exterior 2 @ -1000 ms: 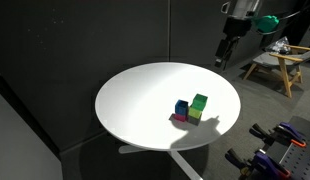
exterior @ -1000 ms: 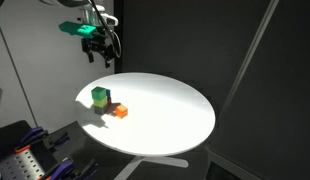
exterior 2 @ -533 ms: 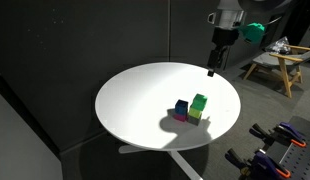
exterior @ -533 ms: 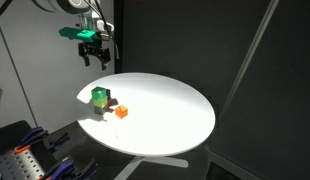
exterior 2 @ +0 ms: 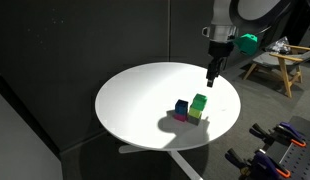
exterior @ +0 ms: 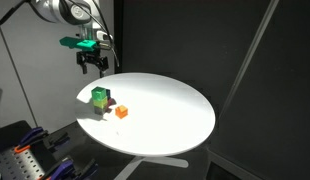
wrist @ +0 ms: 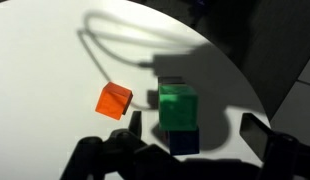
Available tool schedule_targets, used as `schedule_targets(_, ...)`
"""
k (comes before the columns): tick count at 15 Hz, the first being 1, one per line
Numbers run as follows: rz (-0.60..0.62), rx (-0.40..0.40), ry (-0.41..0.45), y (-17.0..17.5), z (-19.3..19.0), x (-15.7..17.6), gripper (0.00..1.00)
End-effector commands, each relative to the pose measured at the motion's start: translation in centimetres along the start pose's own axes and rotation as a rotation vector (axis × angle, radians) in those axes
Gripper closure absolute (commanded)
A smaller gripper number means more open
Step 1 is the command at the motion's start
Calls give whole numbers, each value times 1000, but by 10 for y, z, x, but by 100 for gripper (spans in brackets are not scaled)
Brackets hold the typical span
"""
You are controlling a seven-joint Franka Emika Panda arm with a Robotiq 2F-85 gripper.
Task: Put the green building block on the orange building block
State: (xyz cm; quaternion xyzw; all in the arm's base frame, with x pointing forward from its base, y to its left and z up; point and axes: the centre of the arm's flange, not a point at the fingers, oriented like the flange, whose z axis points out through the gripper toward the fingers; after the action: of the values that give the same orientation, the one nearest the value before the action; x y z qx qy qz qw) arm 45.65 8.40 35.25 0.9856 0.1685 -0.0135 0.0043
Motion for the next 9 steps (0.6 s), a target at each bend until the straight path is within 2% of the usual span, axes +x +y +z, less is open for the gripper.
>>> schedule_targets(1, -36, -2, 4, 2, 22, 5, 0)
schedule_targets(9, -80, -20, 98, -1, 60, 16, 0)
